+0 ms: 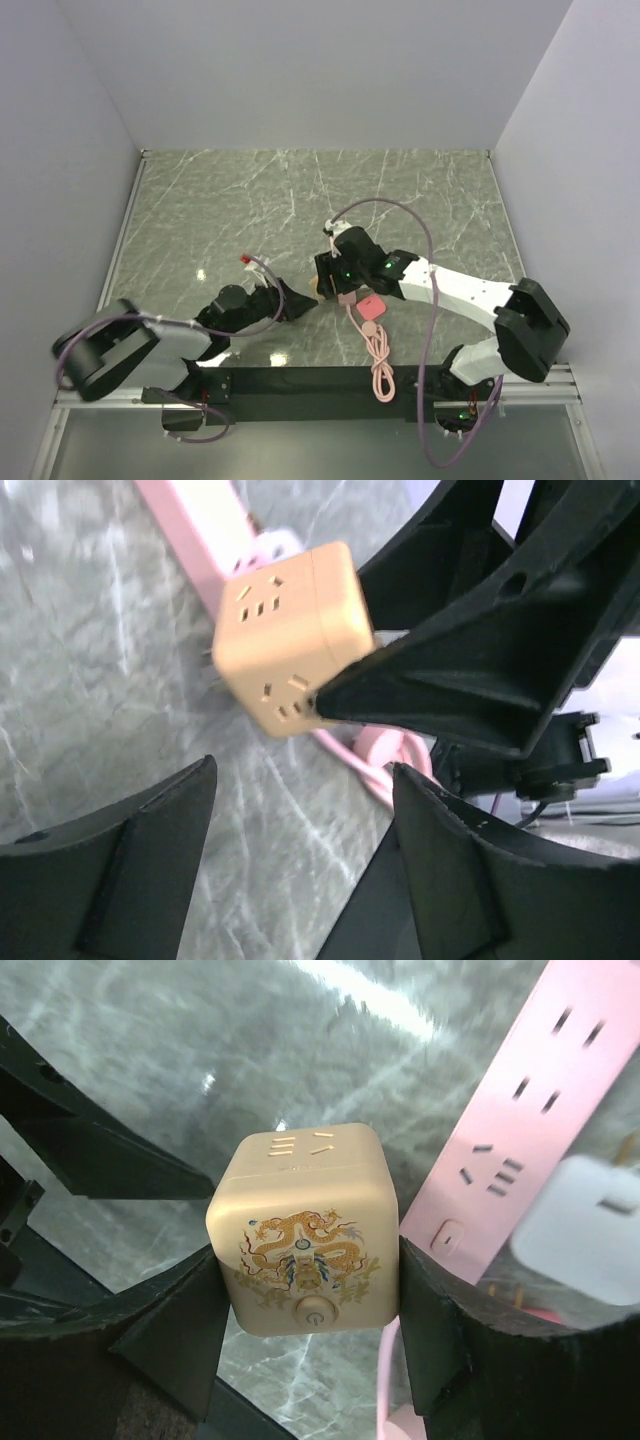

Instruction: Insert the plug

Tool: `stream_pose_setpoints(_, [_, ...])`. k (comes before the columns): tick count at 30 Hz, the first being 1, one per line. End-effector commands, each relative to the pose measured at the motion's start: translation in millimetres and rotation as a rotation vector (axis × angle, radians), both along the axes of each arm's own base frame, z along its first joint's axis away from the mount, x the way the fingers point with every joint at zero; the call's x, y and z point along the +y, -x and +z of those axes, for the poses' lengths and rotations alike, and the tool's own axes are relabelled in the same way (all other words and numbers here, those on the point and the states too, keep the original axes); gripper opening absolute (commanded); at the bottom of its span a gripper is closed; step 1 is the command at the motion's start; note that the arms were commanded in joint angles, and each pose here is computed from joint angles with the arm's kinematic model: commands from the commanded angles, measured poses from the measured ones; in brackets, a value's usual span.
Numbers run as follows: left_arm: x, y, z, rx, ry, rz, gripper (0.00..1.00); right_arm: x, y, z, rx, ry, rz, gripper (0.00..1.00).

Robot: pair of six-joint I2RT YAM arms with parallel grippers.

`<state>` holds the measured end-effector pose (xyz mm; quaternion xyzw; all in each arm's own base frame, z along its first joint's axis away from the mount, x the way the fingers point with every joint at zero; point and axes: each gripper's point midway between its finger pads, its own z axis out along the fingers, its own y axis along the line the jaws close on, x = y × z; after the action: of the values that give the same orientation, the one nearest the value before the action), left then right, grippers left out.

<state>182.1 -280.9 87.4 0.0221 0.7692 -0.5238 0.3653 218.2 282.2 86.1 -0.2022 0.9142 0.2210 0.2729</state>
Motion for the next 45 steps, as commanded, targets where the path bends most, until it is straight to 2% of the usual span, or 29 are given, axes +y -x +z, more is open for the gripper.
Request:
stream_pose_setpoints(1, [19,-7,5,-0.076,-0.056,0.078,0.77,1,-23,67,-0.194,-0.056,0.032,0.18])
stream_pose_setpoints(5, [32,-10,15,-0.128,-0.058,0.126,0.78,-15,-34,98,-0.307,0.023,0.112,0.19])
stream_pose_setpoints(8, [39,-13,19,-0.164,-0.064,0.154,0.78,-34,-38,100,-0.320,0.119,0.135,0.16])
stream_pose_setpoints(10, [41,-14,23,-0.187,-0.059,0.161,0.78,-36,-37,104,-0.333,0.126,0.148,0.14])
stream_pose_setpoints(15, [42,-11,28,-0.218,-0.040,0.146,0.78,-56,-28,96,-0.321,0.271,0.278,0.13])
stream_pose_setpoints(20, [40,-8,30,-0.235,-0.024,0.123,0.77,-44,-11,82,-0.339,0.237,0.498,0.08])
stream_pose_setpoints(26, [41,2,24,-0.232,-0.012,0.087,0.77,-38,-9,66,-0.376,0.250,0.651,0.07])
stream_pose_setpoints(29, [41,3,24,-0.235,-0.008,0.085,0.77,-44,-17,51,-0.357,0.317,0.689,0.04])
stream_pose_setpoints(40, [45,7,28,-0.250,0.008,0.088,0.77,-42,-46,53,-0.416,0.350,0.735,0.03])
stream_pose_setpoints(45, [42,8,25,-0.242,0.002,0.071,0.77,-41,-54,42,-0.375,0.381,0.766,0.02])
